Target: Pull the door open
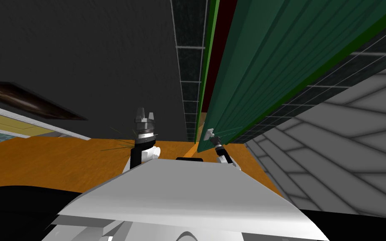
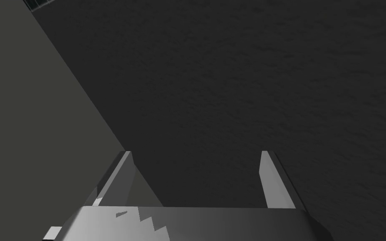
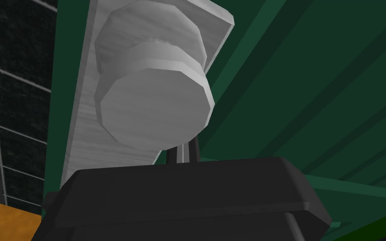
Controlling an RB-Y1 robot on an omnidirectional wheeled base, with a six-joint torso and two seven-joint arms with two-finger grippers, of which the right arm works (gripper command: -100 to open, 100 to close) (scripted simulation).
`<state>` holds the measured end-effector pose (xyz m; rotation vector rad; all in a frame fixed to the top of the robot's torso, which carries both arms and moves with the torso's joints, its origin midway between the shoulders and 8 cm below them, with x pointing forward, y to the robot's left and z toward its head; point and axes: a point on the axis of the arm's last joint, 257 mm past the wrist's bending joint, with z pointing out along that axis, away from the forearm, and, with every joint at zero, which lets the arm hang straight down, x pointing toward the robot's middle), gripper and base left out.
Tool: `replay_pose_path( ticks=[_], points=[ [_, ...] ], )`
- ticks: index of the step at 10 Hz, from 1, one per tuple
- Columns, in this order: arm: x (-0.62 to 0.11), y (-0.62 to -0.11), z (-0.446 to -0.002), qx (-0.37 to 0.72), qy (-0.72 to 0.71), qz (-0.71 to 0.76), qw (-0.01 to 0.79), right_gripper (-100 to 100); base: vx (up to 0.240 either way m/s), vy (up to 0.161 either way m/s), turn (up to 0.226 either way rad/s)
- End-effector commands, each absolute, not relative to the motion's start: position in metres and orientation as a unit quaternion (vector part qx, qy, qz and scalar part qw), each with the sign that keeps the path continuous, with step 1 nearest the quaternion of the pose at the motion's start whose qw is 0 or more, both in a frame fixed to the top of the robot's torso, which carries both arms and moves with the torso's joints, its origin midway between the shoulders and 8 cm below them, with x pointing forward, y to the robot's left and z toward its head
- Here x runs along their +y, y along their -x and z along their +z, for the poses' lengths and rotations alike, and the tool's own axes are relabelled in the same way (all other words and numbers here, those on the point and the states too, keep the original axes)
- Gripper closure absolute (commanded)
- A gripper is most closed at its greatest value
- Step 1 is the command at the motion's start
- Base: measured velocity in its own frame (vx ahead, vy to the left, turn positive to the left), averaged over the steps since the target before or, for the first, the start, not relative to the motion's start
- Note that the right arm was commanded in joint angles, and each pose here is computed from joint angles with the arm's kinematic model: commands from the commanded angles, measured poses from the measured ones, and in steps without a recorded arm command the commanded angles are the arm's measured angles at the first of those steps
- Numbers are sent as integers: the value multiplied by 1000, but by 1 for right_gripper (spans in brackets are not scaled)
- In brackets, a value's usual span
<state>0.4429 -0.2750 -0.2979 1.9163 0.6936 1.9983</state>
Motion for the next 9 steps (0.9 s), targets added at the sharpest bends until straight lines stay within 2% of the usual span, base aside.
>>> replay_pose_path(
  ticks=[1, 4, 9],
  points=[
    [-254, -443, -292, 241, -656, 704, 125, -100, -19, -10, -3],
    [-263, -440, -293, 207, -669, 707, 99, -100, -50, -10, 80],
    [-263, -440, -293, 207, -669, 707, 99, -100, -7, -1, 1]
  ],
)
